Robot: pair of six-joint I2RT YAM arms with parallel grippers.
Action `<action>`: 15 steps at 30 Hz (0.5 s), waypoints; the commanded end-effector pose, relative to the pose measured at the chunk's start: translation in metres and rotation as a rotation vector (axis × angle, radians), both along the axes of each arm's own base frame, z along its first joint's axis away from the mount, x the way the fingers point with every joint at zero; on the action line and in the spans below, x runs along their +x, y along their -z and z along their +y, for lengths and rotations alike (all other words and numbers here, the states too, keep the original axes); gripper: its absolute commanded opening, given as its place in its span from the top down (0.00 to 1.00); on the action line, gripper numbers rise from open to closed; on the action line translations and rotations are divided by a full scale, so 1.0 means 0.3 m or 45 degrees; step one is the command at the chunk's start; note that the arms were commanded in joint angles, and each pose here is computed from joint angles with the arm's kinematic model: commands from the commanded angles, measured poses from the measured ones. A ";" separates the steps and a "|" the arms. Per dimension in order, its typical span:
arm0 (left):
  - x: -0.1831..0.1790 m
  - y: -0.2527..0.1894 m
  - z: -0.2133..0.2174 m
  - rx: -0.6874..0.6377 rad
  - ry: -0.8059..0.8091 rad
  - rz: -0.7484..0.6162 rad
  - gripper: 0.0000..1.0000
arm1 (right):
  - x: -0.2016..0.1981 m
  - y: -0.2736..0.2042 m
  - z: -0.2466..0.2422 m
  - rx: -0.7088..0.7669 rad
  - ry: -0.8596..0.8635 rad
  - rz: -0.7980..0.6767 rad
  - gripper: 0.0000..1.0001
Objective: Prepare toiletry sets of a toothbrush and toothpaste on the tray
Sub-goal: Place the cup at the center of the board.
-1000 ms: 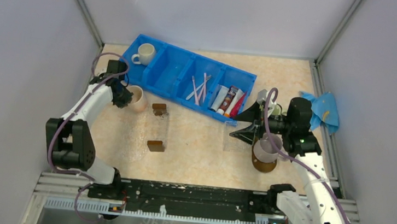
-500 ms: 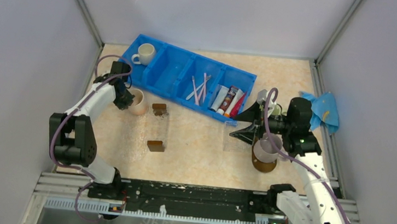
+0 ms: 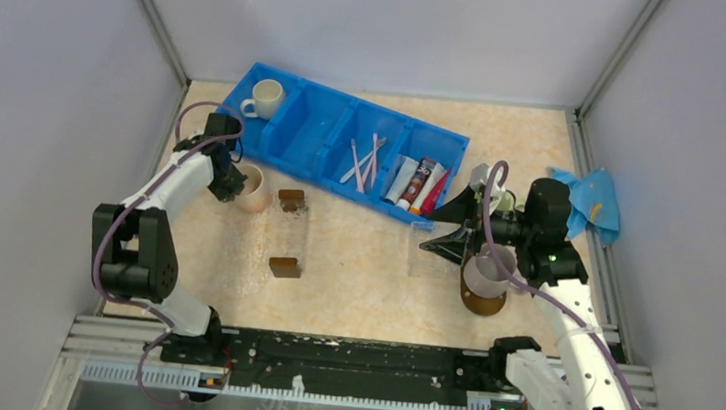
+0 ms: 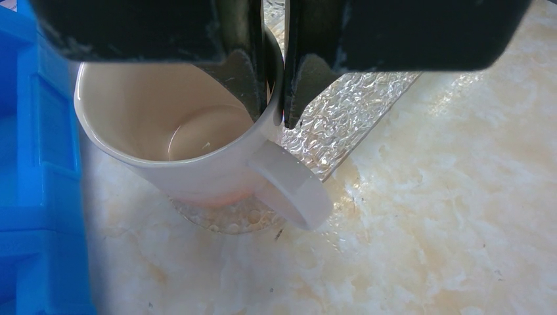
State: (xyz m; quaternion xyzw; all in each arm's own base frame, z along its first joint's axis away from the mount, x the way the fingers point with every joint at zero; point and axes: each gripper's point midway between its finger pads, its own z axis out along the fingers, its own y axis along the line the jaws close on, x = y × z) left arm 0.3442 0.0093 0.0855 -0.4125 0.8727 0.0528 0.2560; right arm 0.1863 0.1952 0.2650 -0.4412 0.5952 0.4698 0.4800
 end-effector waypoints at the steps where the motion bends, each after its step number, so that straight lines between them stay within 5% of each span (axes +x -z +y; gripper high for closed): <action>1: 0.028 -0.031 0.003 0.014 -0.008 -0.047 0.87 | -0.004 -0.015 0.009 0.009 -0.025 -0.071 0.33; 15: -0.003 -0.011 0.007 0.023 -0.008 -0.014 0.82 | -0.005 -0.018 0.008 0.008 -0.026 -0.076 0.33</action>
